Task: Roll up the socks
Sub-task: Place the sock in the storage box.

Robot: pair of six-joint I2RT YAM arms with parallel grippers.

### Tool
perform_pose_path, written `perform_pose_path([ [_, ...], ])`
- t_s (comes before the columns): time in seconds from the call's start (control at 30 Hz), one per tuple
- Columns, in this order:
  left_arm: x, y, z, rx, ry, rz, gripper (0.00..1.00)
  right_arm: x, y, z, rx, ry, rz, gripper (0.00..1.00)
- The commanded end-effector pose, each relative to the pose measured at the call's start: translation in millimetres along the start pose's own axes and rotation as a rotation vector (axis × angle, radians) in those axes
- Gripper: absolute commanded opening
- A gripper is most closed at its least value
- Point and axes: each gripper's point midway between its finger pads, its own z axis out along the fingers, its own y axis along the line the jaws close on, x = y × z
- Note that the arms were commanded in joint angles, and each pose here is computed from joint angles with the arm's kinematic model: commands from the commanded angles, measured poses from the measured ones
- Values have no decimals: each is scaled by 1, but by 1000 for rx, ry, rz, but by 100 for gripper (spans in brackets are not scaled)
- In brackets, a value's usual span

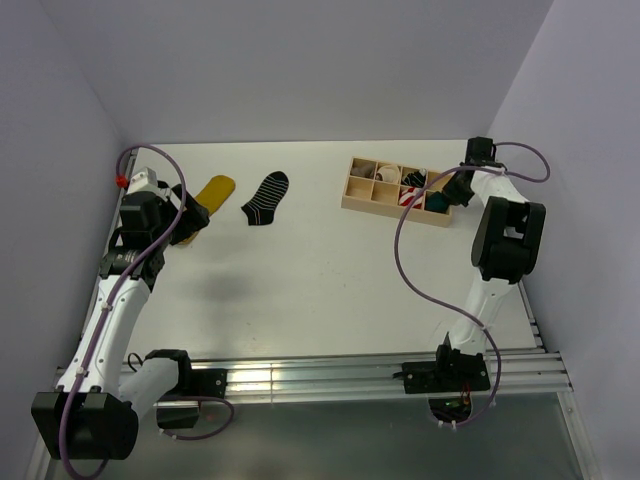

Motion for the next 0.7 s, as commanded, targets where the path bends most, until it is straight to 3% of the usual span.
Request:
perform_pose_path([
  [0.0, -5, -4, 1, 25, -21, -1, 90, 12, -19, 22, 71, 63, -7, 13],
  [0.23, -4, -4, 2, 26, -16, -2, 89, 18, -14, 34, 127, 134, -63, 15],
  [0.43, -5, -3, 4, 25, -16, -6, 90, -10, 2, 31, 89, 73, -70, 19],
  [0.57, -4, -1, 5, 23, -11, -7, 90, -33, 21, 6, 13, -9, -81, 25],
  [0.67, -3, -2, 6, 33, -4, -8, 90, -57, 47, -48, -109, -113, -106, 35],
])
